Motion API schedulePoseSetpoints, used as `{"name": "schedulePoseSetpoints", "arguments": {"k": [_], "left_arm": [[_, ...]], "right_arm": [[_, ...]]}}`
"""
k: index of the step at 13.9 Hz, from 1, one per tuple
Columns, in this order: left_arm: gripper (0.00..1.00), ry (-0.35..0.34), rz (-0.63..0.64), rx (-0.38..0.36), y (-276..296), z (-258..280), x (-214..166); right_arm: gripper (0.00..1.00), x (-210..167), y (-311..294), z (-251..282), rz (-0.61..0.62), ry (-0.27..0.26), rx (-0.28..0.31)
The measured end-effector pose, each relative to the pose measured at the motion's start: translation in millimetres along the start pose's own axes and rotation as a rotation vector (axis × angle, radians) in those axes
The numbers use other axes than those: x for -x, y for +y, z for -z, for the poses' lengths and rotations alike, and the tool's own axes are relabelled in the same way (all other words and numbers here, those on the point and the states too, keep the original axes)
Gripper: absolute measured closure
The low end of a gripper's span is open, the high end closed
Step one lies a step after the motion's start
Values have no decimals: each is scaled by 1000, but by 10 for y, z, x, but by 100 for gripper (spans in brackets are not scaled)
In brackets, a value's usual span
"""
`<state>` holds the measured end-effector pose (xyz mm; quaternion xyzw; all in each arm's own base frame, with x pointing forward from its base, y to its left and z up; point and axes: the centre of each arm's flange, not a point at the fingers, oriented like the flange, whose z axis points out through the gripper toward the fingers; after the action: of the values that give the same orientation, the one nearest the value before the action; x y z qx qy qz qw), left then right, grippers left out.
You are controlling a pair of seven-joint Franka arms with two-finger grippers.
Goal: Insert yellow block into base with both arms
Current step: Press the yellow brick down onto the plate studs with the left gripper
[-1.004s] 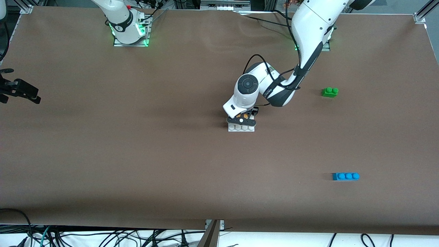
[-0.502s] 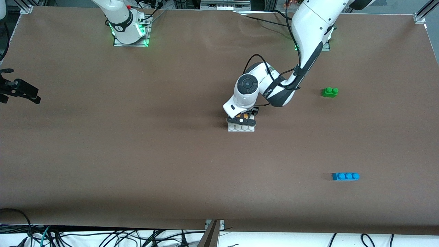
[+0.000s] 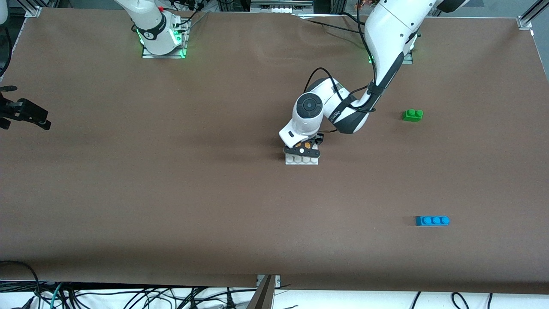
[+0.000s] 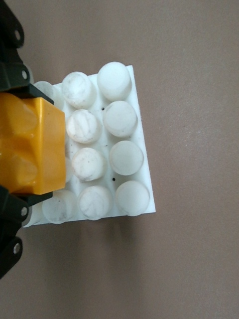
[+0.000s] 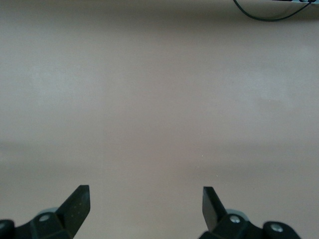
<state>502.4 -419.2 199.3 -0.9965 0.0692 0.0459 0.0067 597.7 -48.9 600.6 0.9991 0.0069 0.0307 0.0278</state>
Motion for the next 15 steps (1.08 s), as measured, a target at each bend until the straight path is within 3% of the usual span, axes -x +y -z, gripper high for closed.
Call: {"name": "schedulePoseSetpoints", "arguments": {"k": [15], "left_arm": [[32, 8, -13, -9, 18, -2, 7]], "right_arm": [[0, 0, 2, 0, 0, 0, 0]]}}
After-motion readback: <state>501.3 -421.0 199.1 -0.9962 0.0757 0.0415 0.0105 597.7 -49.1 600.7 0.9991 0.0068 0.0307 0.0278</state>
